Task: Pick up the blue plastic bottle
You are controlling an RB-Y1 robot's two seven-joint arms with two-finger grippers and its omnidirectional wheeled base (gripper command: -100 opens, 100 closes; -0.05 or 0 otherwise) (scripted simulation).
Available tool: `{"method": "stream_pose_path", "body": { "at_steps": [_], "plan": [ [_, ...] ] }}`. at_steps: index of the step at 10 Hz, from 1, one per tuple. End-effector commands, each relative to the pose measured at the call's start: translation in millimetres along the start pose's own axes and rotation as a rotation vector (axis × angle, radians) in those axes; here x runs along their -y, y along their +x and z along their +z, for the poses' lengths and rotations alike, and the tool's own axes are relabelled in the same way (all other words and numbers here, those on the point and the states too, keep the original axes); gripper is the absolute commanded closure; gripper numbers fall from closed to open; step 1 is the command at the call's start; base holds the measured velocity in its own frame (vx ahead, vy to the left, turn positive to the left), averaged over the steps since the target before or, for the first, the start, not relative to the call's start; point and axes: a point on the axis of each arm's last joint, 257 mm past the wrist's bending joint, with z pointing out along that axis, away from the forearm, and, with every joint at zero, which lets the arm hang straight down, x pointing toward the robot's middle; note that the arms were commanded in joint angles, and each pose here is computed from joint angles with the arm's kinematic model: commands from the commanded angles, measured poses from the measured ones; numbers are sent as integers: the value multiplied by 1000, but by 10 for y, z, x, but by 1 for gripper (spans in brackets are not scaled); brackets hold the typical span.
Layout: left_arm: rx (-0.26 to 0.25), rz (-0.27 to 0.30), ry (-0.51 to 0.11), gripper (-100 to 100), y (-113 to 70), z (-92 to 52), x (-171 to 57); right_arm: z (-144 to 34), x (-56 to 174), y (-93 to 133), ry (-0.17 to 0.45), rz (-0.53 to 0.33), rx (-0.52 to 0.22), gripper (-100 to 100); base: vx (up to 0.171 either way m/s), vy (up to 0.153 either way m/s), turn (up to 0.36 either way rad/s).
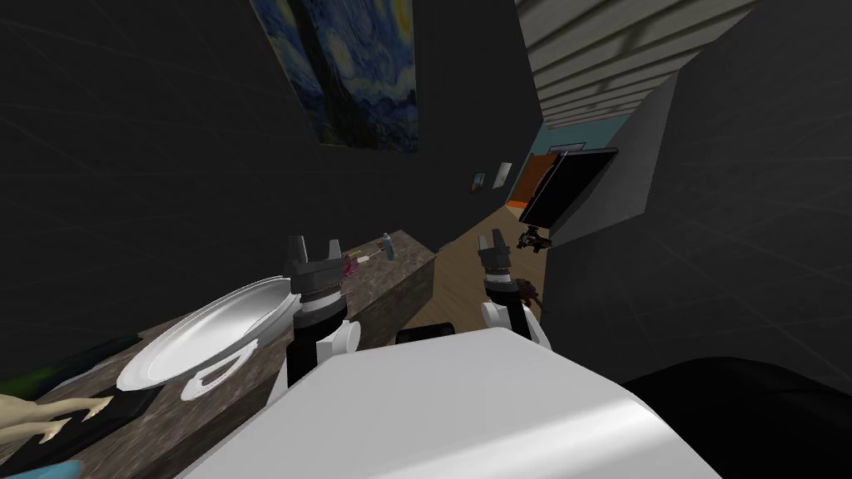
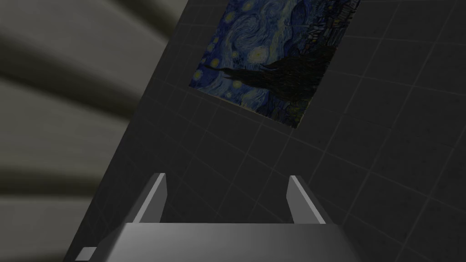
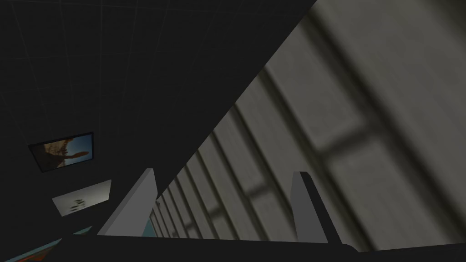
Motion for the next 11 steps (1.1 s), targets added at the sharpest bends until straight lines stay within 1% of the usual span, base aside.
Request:
{"method": "stream_pose_path", "body": {
  "at_steps": [1, 4, 5, 6, 9, 11],
  "plan": [
    [-26, 2, -17, -100, 24, -1, -74, 0, 0, 0, 0, 0, 0, 0, 14, -57, 74],
    [-56, -1, -54, -100, 18, 2, -233, 0, 0, 0, 0, 0, 0, 0, 5, -111, 93],
    [-64, -12, -86, -100, -28, 8, -373, 0, 0, 0, 0, 0, 0, 0, 24, -154, 147],
    [-64, -19, -104, -100, -66, 13, -453, 0, 0, 0, 0, 0, 0, 0, 54, -172, 124],
    [-47, -53, -166, -100, -233, 21, -724, 0, 0, 1, 0, 0, 0, 0, 56, -168, 90],
    [-20, -85, -213, -100, -390, 18, -924, 0, 0, 1, 0, 0, 0, 0, 34, -151, 58]
  ]
}}
